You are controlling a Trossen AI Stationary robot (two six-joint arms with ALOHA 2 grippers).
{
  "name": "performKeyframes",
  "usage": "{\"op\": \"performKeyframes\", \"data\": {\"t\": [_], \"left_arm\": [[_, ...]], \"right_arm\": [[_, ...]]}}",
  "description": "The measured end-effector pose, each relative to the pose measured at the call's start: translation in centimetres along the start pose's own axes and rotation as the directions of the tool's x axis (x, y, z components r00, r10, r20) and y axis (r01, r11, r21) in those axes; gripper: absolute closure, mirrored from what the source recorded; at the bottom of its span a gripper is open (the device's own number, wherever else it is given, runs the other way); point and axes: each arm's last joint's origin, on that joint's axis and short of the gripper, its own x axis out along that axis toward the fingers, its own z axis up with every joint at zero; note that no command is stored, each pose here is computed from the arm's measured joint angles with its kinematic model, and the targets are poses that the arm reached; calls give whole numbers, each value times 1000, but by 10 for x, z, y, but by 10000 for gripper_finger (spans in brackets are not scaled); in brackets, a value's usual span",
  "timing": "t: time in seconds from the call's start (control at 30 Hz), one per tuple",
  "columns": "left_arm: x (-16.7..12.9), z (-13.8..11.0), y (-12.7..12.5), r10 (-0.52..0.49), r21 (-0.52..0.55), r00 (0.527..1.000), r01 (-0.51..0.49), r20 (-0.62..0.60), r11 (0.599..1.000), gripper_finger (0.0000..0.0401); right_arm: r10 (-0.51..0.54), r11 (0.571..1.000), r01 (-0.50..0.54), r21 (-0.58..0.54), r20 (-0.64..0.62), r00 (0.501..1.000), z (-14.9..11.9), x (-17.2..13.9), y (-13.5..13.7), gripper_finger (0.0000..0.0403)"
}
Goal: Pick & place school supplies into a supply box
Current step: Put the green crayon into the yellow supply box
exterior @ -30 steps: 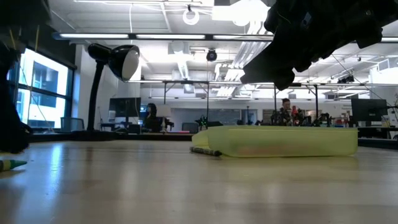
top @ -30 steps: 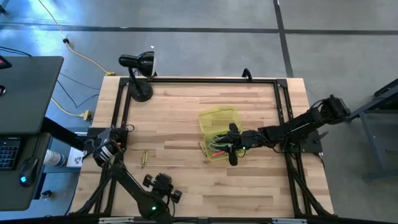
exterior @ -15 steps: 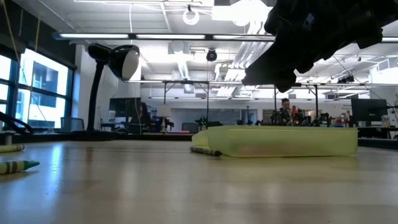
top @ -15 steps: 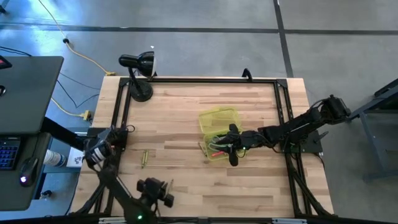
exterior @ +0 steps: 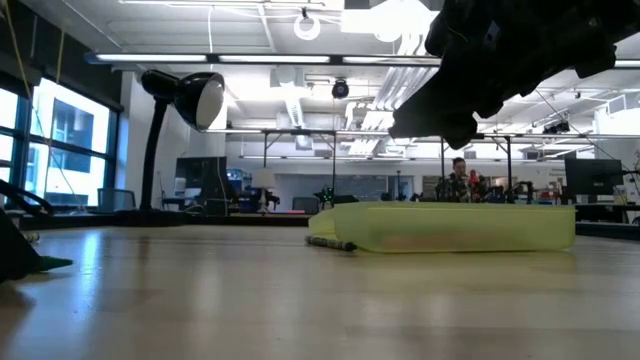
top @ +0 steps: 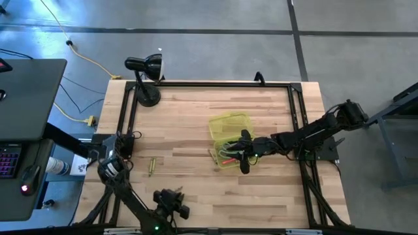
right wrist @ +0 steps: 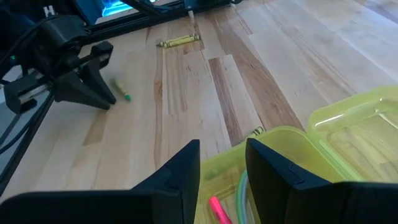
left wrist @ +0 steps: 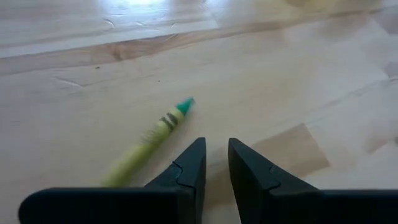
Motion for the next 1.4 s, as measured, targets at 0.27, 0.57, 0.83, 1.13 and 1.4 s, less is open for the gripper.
{"op": "performKeyframes", "data": {"t": [0.27,0.57,0.83,1.13,1.4], "left_arm": [[-2,3,2,-5,76,999,3,32,997,300],[-40,53,6,12,359,990,-62,141,931,300],[-68,84,36,4,426,982,-85,187,901,300],[-55,119,86,-11,364,975,-73,223,929,300],[-37,134,127,-294,283,948,252,118,925,300]], "right_arm": [[1,1000,-1,1,2,1000,0,0,0,295],[1,1000,-1,1,3,1000,0,0,0,295],[0,1000,0,-16,1,1000,0,0,0,295],[16,1000,-16,-27,-11,1000,-1,0,0,295],[10,999,-11,-44,-23,1000,-2,0,0,295]]}}
